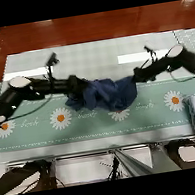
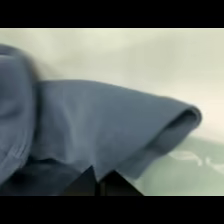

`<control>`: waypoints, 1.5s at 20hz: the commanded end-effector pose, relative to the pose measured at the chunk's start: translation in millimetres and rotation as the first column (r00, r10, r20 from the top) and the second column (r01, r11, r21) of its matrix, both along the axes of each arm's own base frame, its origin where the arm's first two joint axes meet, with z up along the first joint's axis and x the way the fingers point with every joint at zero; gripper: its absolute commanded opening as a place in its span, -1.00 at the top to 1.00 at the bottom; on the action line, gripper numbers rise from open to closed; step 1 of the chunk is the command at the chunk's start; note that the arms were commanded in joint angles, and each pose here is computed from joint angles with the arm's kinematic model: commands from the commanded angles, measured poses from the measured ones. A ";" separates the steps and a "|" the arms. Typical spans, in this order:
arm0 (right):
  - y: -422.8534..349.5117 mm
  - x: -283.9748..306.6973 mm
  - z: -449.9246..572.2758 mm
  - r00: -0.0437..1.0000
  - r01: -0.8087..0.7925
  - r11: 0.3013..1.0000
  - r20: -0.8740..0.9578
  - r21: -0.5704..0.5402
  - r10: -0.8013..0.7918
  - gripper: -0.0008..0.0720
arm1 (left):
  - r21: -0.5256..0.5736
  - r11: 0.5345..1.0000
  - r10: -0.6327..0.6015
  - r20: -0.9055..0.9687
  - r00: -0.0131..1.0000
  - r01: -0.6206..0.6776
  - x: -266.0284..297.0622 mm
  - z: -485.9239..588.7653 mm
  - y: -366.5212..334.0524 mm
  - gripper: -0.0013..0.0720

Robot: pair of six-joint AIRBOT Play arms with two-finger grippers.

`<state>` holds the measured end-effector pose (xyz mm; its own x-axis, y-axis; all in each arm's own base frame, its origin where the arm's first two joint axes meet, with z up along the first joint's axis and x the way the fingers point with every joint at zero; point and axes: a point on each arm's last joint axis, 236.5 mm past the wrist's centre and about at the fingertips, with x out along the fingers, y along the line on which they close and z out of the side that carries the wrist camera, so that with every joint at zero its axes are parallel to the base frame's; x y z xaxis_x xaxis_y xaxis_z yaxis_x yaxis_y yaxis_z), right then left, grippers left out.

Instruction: Fold the shirts.

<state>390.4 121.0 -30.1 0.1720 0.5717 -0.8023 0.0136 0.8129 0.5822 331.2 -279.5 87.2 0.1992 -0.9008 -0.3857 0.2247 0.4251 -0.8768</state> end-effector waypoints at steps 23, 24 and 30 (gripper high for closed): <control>-46.5 -246.0 409.0 0.623 0.187 0.940 0.774 -0.286 0.111 0.92 | -0.163 0.744 0.234 0.972 0.023 -0.648 -189.5 488.2 174.2 0.90; -44.1 -245.0 385.7 0.673 0.159 0.945 0.732 -0.286 0.109 0.92 | -0.089 0.766 0.223 0.966 0.133 -0.636 -168.1 463.5 171.0 0.89; -40.4 -202.1 226.4 0.894 0.065 0.967 0.445 -0.247 0.053 0.92 | 0.099 0.928 0.208 0.660 0.722 -0.359 -19.3 292.0 140.6 0.90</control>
<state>172.4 78.9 267.6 0.6471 0.3403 -0.6822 -0.2430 0.9402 0.2386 267.4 -113.7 456.4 0.8388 -0.5365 -0.0931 0.4964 0.8237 -0.2741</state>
